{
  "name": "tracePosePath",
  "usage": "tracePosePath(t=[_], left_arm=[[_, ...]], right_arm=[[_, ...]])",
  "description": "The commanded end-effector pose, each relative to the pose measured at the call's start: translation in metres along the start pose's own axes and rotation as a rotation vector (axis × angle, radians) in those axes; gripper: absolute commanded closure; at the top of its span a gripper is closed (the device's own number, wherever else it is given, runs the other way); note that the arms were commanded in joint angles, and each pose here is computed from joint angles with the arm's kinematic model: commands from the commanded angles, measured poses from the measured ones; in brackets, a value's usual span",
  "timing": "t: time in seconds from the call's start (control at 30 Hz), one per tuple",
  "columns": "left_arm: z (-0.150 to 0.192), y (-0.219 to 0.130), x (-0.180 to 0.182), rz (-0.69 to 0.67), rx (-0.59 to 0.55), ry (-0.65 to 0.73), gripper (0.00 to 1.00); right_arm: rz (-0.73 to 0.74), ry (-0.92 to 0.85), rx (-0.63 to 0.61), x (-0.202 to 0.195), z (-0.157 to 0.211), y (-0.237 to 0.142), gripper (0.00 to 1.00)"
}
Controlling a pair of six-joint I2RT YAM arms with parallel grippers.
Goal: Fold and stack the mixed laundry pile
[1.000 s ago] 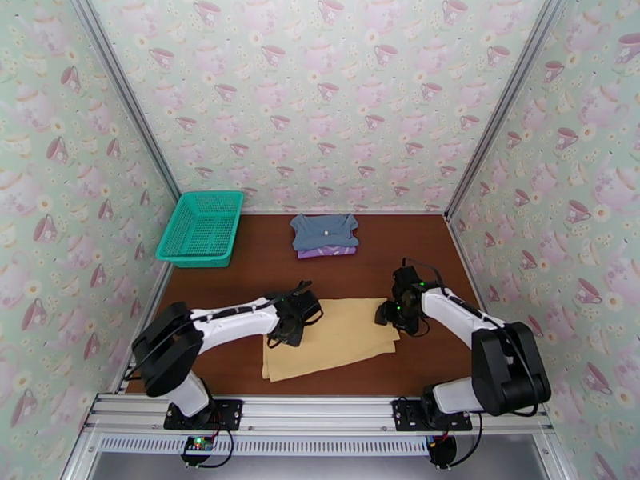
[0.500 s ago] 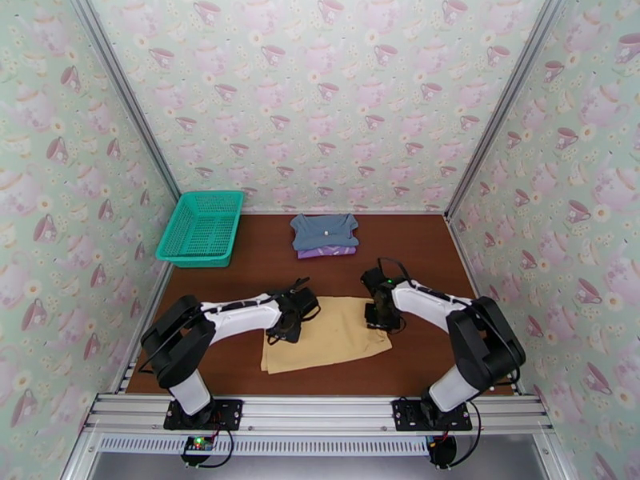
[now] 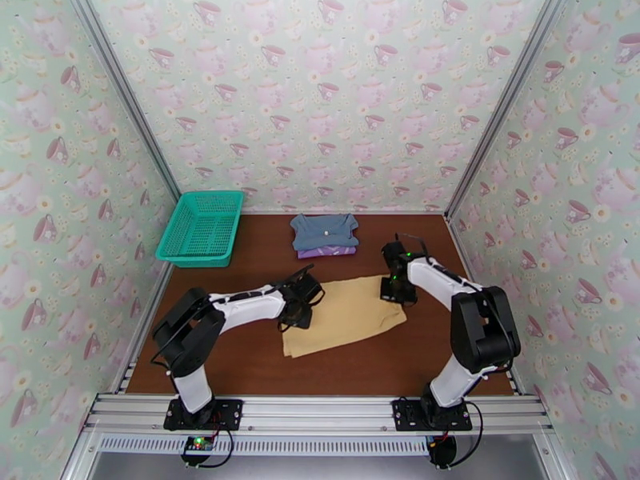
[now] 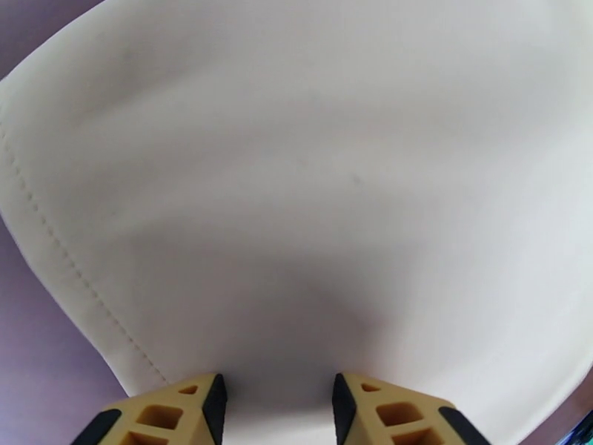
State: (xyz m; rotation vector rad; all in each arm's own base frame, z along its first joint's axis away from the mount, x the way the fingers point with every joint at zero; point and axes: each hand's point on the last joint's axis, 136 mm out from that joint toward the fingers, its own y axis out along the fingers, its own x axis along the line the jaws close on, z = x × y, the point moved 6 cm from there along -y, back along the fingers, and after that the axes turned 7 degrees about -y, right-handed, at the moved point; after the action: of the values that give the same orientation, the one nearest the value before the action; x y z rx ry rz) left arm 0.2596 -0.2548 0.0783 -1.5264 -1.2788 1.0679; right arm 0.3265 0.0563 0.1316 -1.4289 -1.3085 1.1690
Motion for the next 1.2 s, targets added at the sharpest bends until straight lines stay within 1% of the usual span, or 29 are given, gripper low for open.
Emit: tracePosePath(t=[0.0, 0.13, 0.23, 0.3, 0.43, 0.6, 0.7, 0.8, 0.97, 1.07, 1.17], left_arm=[[-0.017, -0.011, -0.027, 0.064, -0.031, 0.045, 0.57], [-0.041, -0.04, -0.059, 0.126, -0.088, 0.084, 0.57], [-0.048, -0.044, -0.062, 0.106, -0.093, 0.084, 0.58], [-0.047, -0.037, -0.054, 0.051, -0.085, 0.076, 0.59], [-0.035, -0.015, -0.026, -0.014, -0.033, 0.011, 0.61], [-0.017, 0.013, 0.003, -0.06, 0.031, -0.054, 0.61], [-0.009, 0.029, 0.008, -0.061, 0.059, -0.06, 0.62], [-0.003, 0.04, 0.005, -0.034, 0.082, -0.061, 0.64], [-0.001, 0.045, 0.004, -0.016, 0.082, -0.069, 0.64], [-0.001, 0.044, 0.004, -0.01, 0.077, -0.066, 0.64], [-0.001, 0.042, 0.004, -0.004, 0.073, -0.065, 0.64]], right_arm=[[0.048, -0.115, -0.074, -0.011, -0.02, -0.031, 1.0], [0.005, -0.148, -0.091, -0.005, -0.03, -0.04, 1.0], [-0.062, -0.15, -0.108, 0.002, -0.032, -0.05, 1.0], [-0.114, -0.15, -0.129, 0.008, -0.03, -0.061, 1.0], [-0.189, -0.163, -0.148, 0.023, -0.021, -0.079, 1.0], [-0.211, -0.183, -0.158, 0.04, -0.012, -0.093, 1.0], [-0.225, -0.186, -0.157, 0.05, -0.011, -0.097, 1.0], [-0.262, -0.203, -0.148, 0.069, -0.008, -0.101, 1.0], [-0.388, -0.244, -0.142, 0.118, -0.002, -0.109, 1.0], [-0.453, -0.256, -0.122, 0.149, 0.003, -0.104, 1.0], [-0.474, -0.269, -0.092, 0.176, 0.009, -0.09, 1.0]])
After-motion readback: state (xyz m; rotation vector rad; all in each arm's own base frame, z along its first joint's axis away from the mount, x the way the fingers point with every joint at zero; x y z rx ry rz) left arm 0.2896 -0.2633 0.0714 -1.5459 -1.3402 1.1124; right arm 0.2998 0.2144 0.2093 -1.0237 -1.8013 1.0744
